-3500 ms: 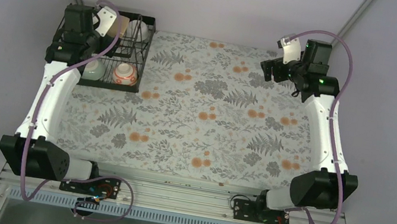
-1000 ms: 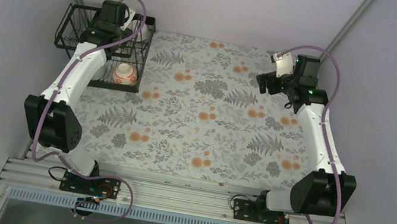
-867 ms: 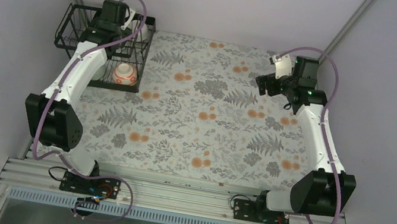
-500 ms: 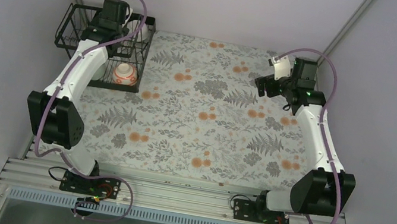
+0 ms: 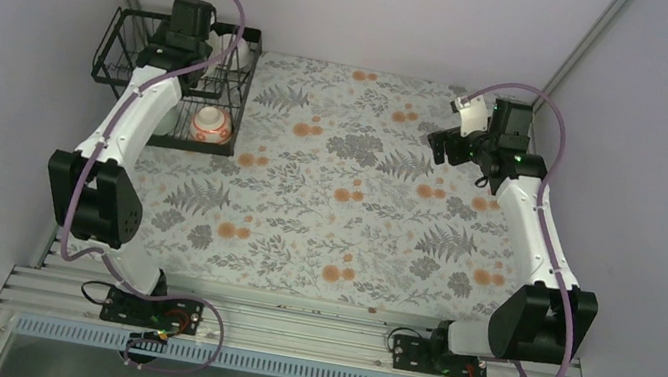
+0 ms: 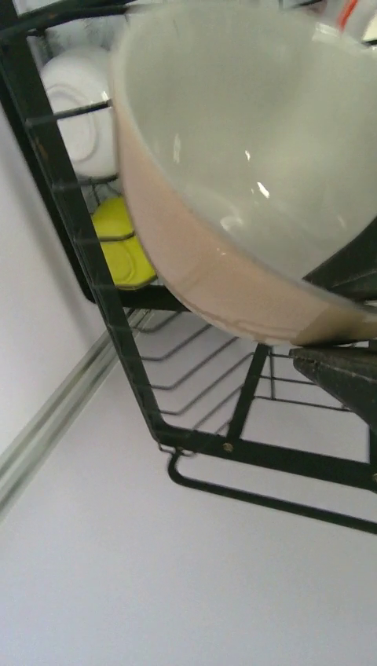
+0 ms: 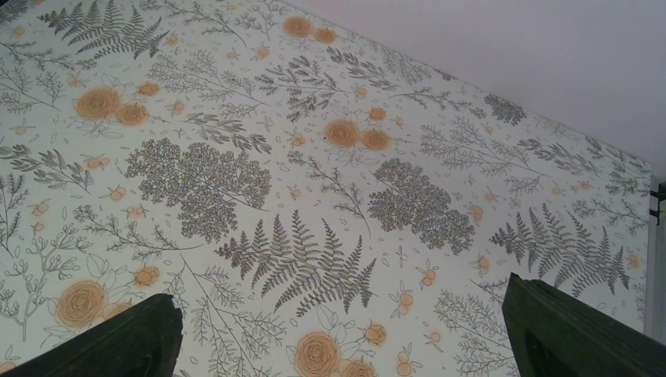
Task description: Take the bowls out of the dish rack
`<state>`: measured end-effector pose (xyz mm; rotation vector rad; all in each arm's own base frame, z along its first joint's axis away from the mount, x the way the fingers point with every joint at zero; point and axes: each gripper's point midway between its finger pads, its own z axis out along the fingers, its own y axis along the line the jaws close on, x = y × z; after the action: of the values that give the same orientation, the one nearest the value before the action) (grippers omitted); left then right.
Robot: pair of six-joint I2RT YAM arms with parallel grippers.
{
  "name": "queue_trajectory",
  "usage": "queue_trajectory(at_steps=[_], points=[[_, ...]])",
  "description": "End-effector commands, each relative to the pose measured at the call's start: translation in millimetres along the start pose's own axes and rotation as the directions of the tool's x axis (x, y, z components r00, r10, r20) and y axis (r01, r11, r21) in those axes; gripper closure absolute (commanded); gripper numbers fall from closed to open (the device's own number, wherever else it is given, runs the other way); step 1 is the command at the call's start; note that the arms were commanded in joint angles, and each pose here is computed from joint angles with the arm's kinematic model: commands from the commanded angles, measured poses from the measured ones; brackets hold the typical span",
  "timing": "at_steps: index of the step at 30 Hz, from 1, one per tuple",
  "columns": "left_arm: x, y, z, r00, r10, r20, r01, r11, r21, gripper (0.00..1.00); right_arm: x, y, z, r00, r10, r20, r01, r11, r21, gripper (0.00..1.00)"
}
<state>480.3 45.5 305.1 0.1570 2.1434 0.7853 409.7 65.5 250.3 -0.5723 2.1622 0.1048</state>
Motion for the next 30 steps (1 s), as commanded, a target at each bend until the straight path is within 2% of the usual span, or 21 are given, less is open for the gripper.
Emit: queue_trajectory(at_steps=[1,11,15,24,30], points=[[13.9,-40.8,7.5,0.998,0.053,-0.033,-0.049,0.992,0.114,0.87,-7.8,4.4,-7.2,0.999,-0.022,0.041,0.023,1.000,-0.006,0.00],[14.5,-36.1,9.8,0.998,0.049,-0.030,-0.047,0.996,0.075,0.97,-2.2,6.5,-4.2,0.999,-0.025,0.032,0.025,1.000,-0.013,0.00],[7.1,-25.5,4.2,0.999,0.031,-0.012,-0.030,0.999,0.043,0.98,-0.5,7.2,-2.3,0.999,-0.020,0.027,0.021,1.000,-0.019,0.00],[-22.0,35.5,-34.7,0.994,-0.052,0.100,0.065,0.989,-0.131,0.98,1.2,8.7,0.3,1.000,-0.021,0.023,0.022,0.999,-0.029,0.00],[-32.4,73.3,-61.1,0.986,-0.074,0.151,0.113,0.956,-0.270,0.98,1.4,10.3,0.5,1.000,-0.017,0.025,0.018,0.999,-0.039,0.00]])
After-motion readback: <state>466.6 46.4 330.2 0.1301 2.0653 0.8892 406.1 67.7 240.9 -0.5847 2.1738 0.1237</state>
